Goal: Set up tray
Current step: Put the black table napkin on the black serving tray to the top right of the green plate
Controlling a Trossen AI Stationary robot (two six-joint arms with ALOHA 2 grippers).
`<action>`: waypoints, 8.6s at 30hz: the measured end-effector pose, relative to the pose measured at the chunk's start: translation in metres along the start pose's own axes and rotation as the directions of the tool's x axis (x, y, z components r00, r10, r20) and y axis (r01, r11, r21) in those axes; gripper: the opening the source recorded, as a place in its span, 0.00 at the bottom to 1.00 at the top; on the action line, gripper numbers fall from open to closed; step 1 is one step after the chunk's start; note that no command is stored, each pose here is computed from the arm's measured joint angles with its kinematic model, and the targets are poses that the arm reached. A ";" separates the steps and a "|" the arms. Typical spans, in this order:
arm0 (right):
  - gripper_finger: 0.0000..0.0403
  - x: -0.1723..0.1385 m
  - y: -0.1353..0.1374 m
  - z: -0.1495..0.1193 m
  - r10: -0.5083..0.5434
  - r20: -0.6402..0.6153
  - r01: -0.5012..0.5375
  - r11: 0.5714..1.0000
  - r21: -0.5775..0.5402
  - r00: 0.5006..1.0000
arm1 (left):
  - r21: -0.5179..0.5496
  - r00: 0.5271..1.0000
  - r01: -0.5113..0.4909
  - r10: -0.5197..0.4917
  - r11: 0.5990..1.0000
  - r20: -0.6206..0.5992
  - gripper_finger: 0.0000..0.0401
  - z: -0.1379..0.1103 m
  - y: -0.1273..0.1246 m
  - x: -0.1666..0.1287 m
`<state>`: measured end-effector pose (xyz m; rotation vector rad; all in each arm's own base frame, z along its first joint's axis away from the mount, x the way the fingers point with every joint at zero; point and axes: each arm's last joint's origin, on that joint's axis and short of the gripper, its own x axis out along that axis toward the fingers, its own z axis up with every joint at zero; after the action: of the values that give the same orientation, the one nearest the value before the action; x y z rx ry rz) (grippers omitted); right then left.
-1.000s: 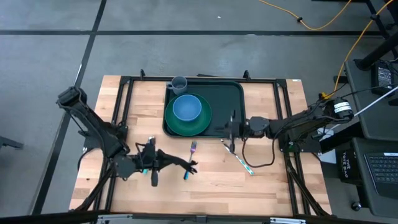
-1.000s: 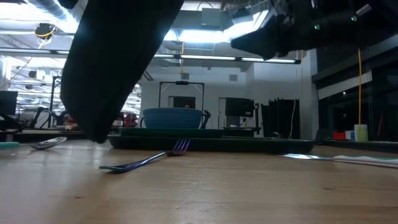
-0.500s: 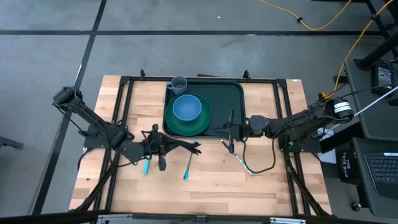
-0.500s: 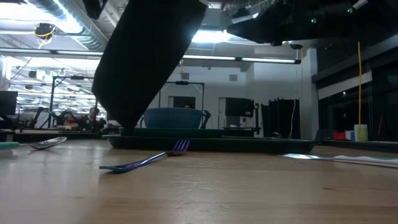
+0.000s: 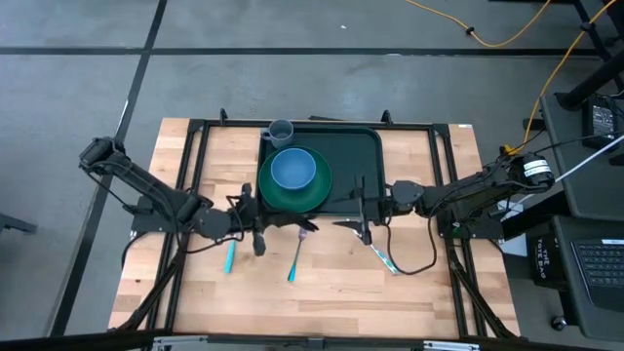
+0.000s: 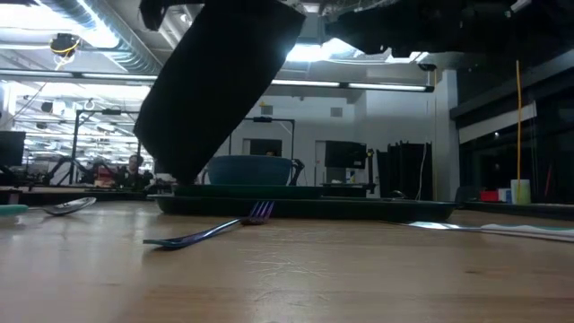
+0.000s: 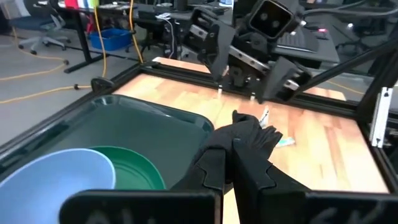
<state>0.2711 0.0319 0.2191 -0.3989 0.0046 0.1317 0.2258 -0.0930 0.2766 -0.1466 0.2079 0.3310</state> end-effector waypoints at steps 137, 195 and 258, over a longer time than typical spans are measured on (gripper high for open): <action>0.05 -0.004 -0.021 0.075 -0.296 -0.318 0.266 0.954 -0.136 0.901 | 0.026 0.999 0.007 -0.008 1.000 0.033 0.01 0.016 0.014 -0.036; 0.05 -0.089 -0.210 -0.054 -0.304 -0.619 0.114 0.938 -0.327 0.724 | 0.066 0.996 0.086 -0.085 0.994 -0.015 0.00 -0.037 0.080 -0.019; 0.28 -0.062 -0.111 -0.117 0.159 -0.822 -0.012 0.983 0.182 0.546 | 0.061 0.994 0.106 -0.105 0.992 -0.020 0.00 -0.037 0.079 -0.019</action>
<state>0.2262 -0.1231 0.1561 -0.2687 1.0049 0.0228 0.1748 -0.0312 0.2364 -0.0985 0.2261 0.2180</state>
